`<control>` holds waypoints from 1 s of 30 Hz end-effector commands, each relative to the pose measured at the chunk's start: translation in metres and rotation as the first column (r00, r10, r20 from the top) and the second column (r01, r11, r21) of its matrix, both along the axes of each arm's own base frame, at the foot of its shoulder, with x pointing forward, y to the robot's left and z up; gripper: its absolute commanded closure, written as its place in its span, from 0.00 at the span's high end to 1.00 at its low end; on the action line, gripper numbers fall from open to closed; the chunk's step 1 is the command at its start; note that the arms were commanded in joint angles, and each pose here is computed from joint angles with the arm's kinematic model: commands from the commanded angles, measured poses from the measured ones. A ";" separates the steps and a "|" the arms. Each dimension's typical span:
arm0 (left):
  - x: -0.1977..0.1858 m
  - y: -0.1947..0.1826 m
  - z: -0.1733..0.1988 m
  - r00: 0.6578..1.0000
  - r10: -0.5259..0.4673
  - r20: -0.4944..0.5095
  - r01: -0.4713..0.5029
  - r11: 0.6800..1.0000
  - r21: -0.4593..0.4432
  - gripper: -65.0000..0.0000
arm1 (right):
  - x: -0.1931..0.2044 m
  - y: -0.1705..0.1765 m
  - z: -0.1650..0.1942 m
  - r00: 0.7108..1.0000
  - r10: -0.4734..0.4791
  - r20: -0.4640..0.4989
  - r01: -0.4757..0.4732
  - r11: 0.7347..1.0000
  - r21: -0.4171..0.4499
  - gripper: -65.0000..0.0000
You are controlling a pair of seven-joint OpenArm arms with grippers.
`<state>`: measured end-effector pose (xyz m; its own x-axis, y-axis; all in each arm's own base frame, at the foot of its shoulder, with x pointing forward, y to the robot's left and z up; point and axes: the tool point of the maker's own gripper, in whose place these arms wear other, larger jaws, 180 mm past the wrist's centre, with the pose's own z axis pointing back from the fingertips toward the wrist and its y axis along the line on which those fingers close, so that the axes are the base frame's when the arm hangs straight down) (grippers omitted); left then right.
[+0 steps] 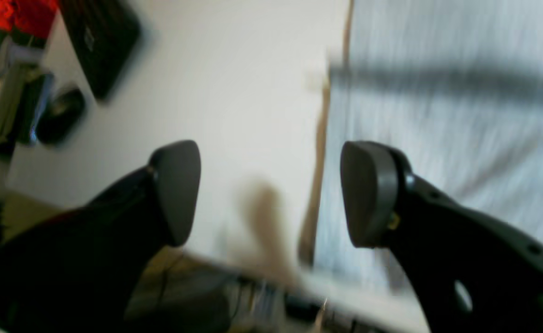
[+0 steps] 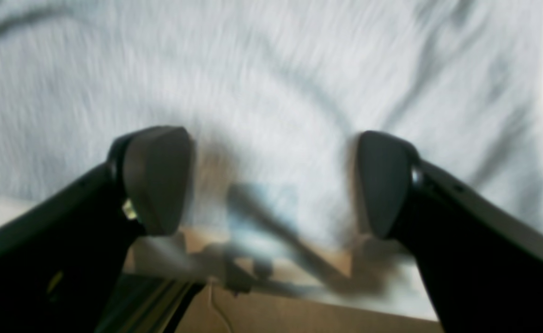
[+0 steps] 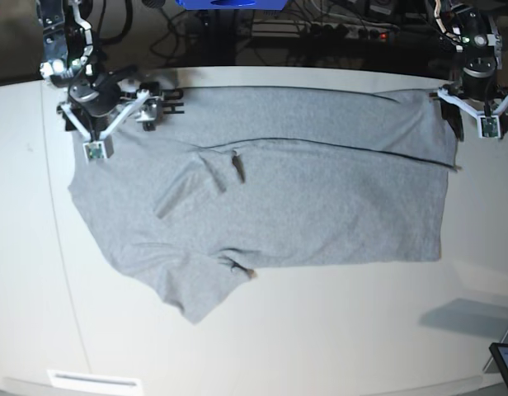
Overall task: Fold the T-shirt properly
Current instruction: 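Open both grippers and move them to the shirt's side edges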
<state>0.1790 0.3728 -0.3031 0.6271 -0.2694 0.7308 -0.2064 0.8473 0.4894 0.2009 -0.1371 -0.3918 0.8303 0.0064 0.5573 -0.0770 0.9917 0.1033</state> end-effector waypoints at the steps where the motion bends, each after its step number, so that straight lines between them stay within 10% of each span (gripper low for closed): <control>1: 0.002 0.007 0.014 1.000 0.005 0.016 -0.005 0.999 0.035 0.69 | 0.003 -0.009 0.007 0.999 -0.018 0.026 0.018 1.000 -0.016 0.84; 9: 0.019 0.010 0.024 0.998 0.015 0.061 -0.017 0.999 0.031 0.69 | 0.045 -0.063 0.040 0.976 -0.129 0.177 0.144 0.987 -0.072 0.85; 16: 0.044 0.028 0.040 0.998 0.062 0.031 -0.063 0.997 0.034 0.69 | 0.120 -0.096 0.110 0.951 0.030 0.309 0.033 0.980 -0.197 0.85; 30: 0.062 0.041 0.029 0.993 0.040 -0.113 -0.027 0.993 0.118 0.69 | 0.219 -0.119 0.068 0.986 0.130 0.108 -0.116 0.985 -0.128 0.85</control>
